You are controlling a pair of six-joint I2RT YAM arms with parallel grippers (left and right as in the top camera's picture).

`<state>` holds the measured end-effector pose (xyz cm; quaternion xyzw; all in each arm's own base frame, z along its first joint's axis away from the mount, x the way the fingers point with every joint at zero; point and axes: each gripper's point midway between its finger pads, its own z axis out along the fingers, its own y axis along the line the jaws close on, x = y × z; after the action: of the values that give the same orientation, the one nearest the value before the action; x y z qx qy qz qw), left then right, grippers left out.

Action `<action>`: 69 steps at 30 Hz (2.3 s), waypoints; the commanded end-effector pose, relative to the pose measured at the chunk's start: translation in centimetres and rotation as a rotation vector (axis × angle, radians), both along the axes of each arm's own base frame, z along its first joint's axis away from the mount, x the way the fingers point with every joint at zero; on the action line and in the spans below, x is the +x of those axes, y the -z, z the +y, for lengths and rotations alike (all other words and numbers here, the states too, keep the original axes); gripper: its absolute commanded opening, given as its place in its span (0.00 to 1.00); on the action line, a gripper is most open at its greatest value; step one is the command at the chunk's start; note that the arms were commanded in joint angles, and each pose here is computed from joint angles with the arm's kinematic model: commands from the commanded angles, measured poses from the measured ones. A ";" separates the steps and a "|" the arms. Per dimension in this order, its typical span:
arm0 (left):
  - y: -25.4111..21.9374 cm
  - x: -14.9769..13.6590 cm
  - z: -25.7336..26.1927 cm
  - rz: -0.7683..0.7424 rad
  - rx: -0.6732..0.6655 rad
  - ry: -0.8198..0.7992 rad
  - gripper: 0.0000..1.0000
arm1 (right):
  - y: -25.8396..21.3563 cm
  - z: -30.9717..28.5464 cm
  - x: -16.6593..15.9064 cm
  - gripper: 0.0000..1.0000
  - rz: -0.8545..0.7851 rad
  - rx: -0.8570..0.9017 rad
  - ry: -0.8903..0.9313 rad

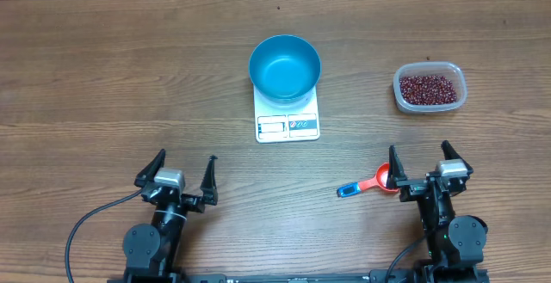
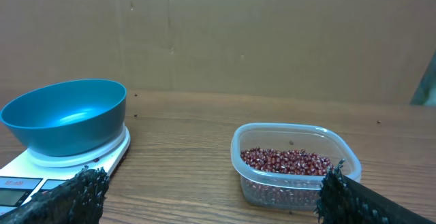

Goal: Scoop item into bowl and weigh 150g on scale
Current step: 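Move the left gripper over the red scoop's blue handle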

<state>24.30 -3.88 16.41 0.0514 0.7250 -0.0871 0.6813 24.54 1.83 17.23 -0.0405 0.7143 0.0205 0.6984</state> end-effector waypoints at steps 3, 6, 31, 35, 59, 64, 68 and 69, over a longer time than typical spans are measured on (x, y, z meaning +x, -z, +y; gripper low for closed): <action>-2.5 0.0 -1.0 -0.003 0.024 0.060 1.00 | 0.3 -0.1 0.0 1.00 0.001 -0.003 0.006; -3.8 0.7 -1.4 0.024 0.070 0.082 1.00 | 0.3 -0.1 0.0 1.00 0.001 -0.003 0.006; -12.1 6.7 -9.5 0.411 0.181 0.449 1.00 | -10.9 -0.5 -4.5 1.00 0.084 0.227 0.028; -11.9 6.1 -12.8 0.458 0.246 0.531 0.99 | -13.8 -0.5 -4.9 1.00 0.182 0.263 0.043; -2.2 4.8 -23.8 0.975 0.353 0.815 0.58 | -21.9 0.5 0.6 1.00 0.582 0.368 0.058; 1.5 3.6 -26.8 1.034 0.410 0.874 0.56 | -23.1 -0.3 1.2 0.99 0.606 0.457 -0.015; 4.6 3.4 -29.6 1.023 0.497 0.849 0.55 | -22.4 -2.1 2.2 0.96 0.658 0.523 -0.069; 5.2 3.2 -30.1 1.025 0.506 0.860 0.55 | -22.1 -2.5 2.3 0.96 0.666 0.535 -0.071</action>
<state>27.48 -32.74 12.81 0.4386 0.8636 -0.2111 0.1312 26.33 -1.30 38.70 0.1631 0.8742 0.1919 0.4150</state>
